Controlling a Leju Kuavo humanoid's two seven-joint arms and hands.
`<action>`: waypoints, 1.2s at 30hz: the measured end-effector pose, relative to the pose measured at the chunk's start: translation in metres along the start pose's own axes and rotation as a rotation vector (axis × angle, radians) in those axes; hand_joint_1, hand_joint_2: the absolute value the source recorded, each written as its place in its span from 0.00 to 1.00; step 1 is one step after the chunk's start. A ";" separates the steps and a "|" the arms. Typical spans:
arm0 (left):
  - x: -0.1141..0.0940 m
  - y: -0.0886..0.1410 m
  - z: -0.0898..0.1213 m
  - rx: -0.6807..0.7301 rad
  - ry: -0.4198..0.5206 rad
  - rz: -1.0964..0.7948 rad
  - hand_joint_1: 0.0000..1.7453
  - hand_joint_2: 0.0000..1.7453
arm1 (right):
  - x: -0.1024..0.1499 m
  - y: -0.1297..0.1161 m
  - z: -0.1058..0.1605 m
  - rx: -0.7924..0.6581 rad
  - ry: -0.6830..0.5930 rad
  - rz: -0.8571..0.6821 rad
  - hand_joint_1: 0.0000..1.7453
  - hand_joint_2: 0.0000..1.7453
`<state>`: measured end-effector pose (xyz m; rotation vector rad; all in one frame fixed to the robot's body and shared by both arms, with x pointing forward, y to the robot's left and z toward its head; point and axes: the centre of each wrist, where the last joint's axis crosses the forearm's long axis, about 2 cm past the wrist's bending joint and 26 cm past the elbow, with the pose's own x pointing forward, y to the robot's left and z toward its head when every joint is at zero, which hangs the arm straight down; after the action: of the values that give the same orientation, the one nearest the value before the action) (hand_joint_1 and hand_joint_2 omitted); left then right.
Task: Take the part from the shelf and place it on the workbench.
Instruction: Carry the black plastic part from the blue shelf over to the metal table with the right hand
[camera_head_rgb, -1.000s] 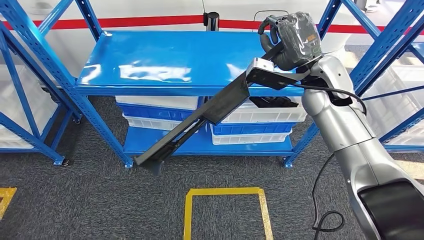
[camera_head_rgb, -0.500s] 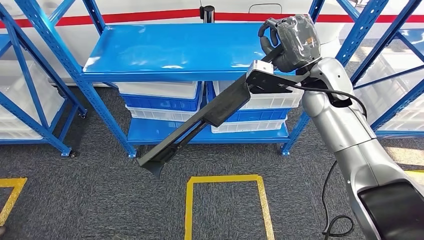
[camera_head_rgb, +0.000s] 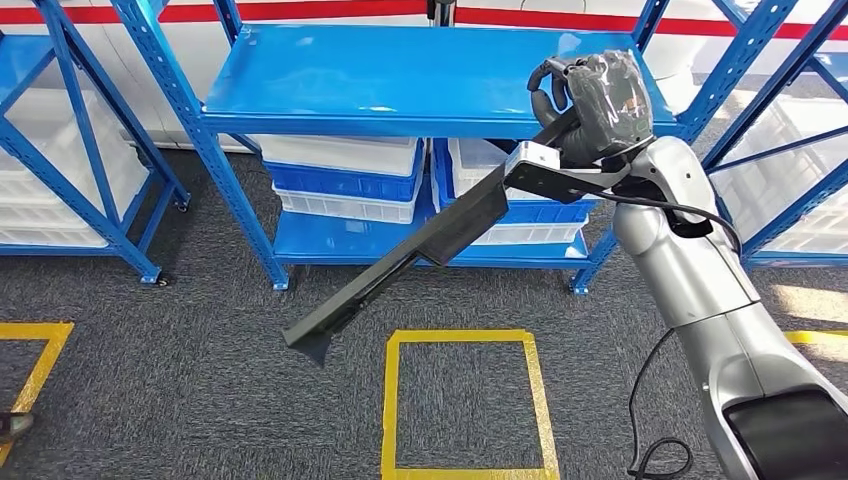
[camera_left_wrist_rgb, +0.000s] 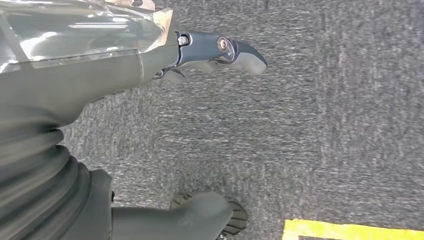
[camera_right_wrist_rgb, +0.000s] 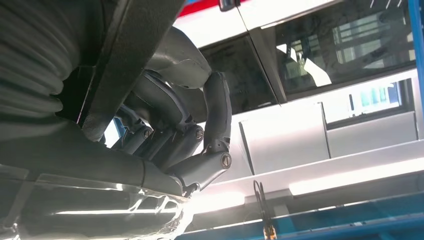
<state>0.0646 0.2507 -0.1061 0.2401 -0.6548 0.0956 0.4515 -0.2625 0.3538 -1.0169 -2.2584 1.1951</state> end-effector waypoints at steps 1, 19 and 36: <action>0.000 0.000 0.000 0.001 0.001 0.002 0.00 1.00 | 0.000 0.001 0.000 0.002 0.000 0.000 1.00 1.00; 0.004 0.002 -0.003 0.014 -0.009 0.016 0.00 1.00 | 0.002 -0.007 -0.018 -0.021 0.000 0.011 1.00 1.00; 0.012 -0.003 -0.006 -0.013 -0.015 -0.003 0.00 1.00 | -0.020 -0.012 0.003 -0.017 0.052 0.044 1.00 1.00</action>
<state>0.0778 0.2495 -0.1039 0.2298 -0.6695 0.0868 0.4576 -0.2834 0.3618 -1.0966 -2.2213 1.1555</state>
